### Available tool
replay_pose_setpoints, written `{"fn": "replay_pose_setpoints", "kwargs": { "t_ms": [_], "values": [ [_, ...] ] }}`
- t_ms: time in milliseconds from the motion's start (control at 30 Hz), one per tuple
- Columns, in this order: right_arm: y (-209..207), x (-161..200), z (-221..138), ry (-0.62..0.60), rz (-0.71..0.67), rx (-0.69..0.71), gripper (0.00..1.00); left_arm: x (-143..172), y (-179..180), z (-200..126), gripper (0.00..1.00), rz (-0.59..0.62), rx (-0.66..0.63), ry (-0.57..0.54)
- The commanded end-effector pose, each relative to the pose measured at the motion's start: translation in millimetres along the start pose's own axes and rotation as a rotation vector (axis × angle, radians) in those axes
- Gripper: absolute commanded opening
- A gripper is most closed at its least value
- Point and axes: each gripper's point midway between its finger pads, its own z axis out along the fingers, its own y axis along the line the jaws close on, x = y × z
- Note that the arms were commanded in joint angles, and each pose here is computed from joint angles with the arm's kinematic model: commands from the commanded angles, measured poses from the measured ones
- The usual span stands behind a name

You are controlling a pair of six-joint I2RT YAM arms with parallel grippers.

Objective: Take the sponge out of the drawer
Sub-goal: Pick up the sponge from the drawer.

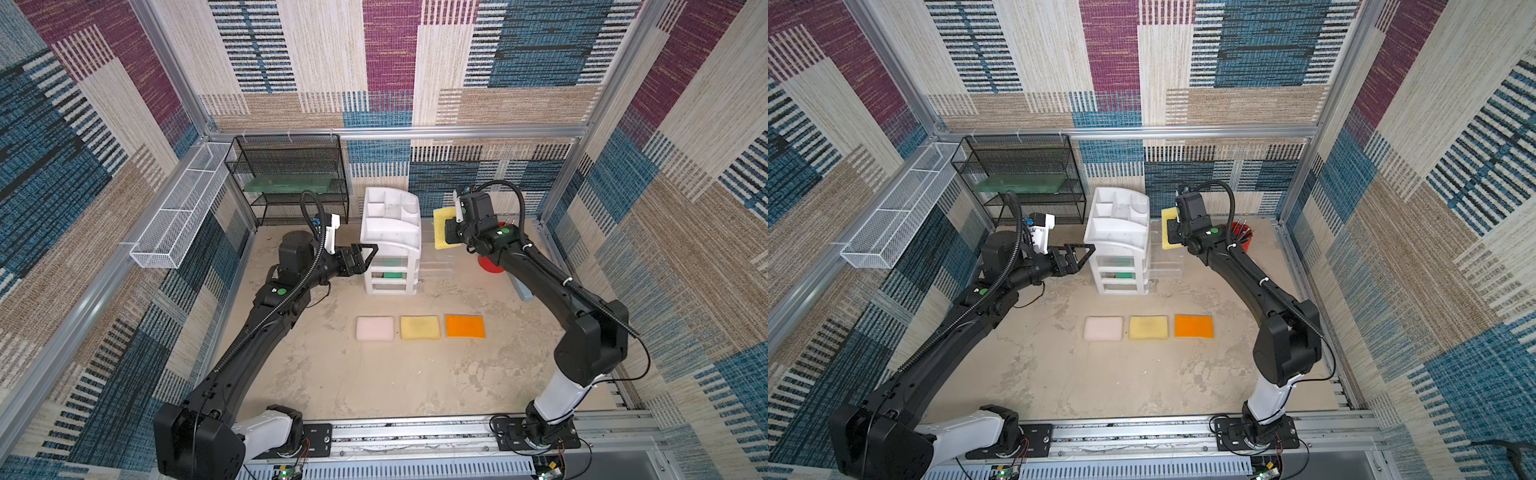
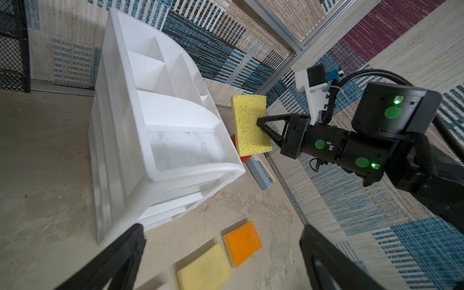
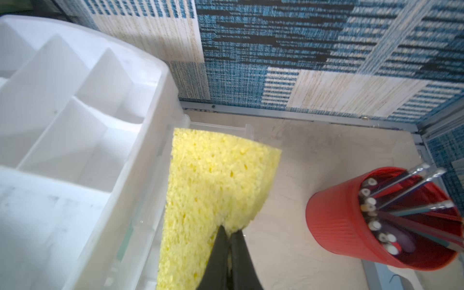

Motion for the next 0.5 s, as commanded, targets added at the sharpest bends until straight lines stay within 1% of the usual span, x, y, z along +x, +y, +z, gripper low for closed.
{"fn": "replay_pose_setpoints", "kwargs": {
  "t_ms": [0,67,133,200,267,367,467],
  "values": [
    [26.8,-13.8,-31.7,-0.108,-0.16,-0.163,0.0,8.0,-21.4,2.6,0.98,0.006,0.123,0.079],
    [45.7,-7.5,-56.4,-0.156,-0.242,-0.278,0.0,10.4,-26.8,6.3,0.98,0.003,0.156,0.112],
    [60.0,2.8,-76.3,-0.178,-0.318,-0.394,0.0,12.2,-29.2,9.2,0.97,0.01,0.172,0.131],
    [72.3,17.1,-93.0,-0.163,-0.373,-0.5,0.02,14.5,-31.8,12.0,0.97,0.028,0.196,0.153],
    [84.8,34.3,-108.4,-0.124,-0.424,-0.611,0.05,16.7,-41.0,13.0,0.96,0.068,0.249,0.191],
    [97.9,52.6,-123.5,-0.094,-0.461,-0.716,0.06,23.3,-49.4,14.2,0.95,0.135,0.308,0.241],
    [111.7,61.0,-134.3,-0.104,-0.489,-0.797,0.07,29.7,-55.3,13.6,0.95,0.19,0.365,0.278]
  ]
}}
